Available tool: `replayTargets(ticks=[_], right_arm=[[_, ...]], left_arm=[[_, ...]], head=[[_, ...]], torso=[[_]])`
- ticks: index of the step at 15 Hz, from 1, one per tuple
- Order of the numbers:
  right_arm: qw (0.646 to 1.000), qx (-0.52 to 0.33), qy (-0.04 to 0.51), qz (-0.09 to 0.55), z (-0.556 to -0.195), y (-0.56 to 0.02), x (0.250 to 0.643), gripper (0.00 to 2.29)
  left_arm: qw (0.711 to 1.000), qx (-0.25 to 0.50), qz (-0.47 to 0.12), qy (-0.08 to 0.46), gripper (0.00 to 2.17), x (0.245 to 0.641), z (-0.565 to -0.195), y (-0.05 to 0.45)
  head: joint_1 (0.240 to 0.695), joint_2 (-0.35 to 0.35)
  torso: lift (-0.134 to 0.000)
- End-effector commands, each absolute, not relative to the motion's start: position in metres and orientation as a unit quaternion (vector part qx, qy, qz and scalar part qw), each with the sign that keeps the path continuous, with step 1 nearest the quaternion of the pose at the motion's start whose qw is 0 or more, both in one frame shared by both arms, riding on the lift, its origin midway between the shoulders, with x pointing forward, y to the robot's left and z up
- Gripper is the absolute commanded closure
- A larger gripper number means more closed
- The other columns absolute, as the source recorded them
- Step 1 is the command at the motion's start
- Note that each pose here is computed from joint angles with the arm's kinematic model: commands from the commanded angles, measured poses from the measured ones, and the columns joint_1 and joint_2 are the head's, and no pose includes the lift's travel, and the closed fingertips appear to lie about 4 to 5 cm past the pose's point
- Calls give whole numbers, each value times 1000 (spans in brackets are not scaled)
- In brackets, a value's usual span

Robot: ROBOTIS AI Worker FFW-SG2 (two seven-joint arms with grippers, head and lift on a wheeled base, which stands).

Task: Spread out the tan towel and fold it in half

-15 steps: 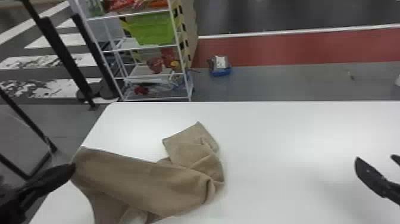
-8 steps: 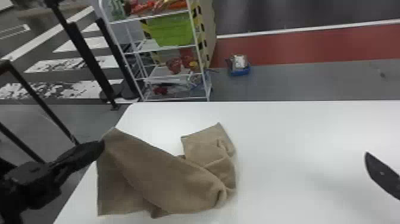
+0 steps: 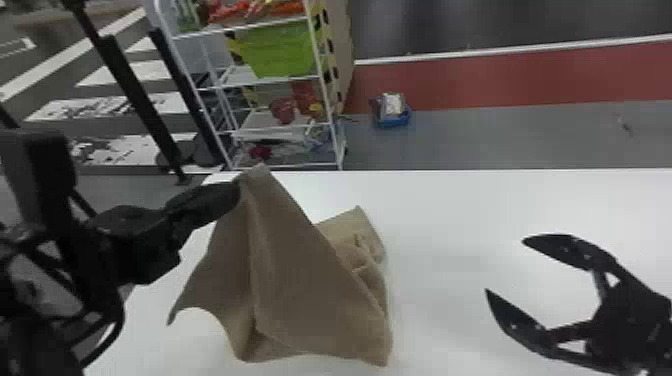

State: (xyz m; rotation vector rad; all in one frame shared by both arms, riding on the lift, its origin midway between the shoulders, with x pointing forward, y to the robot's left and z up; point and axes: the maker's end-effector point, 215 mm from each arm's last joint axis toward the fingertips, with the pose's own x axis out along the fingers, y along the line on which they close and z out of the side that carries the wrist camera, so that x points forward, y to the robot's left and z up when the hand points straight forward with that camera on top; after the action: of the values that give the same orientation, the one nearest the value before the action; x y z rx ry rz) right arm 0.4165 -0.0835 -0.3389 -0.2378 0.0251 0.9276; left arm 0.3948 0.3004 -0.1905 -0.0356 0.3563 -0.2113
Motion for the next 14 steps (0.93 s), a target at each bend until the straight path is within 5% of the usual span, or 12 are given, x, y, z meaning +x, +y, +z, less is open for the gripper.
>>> replayTargets(ticks=[1,5,14], right_arm=[[869,-101,26,483,-355,-44,407,144],[845,-72,35,529,-379,5,397,144],[789,-40,67,610,-408,89,386,171]], left_arm=[[979,-59,-93,169,1075,406,-175,295],[986,-47,-93,133,1075,419,-141,284],[989,-40,-95,106,1075,406,-121,283]], head=[[695,287],[695,347],[695,350]], torso=[[-124],[-124],[-124]])
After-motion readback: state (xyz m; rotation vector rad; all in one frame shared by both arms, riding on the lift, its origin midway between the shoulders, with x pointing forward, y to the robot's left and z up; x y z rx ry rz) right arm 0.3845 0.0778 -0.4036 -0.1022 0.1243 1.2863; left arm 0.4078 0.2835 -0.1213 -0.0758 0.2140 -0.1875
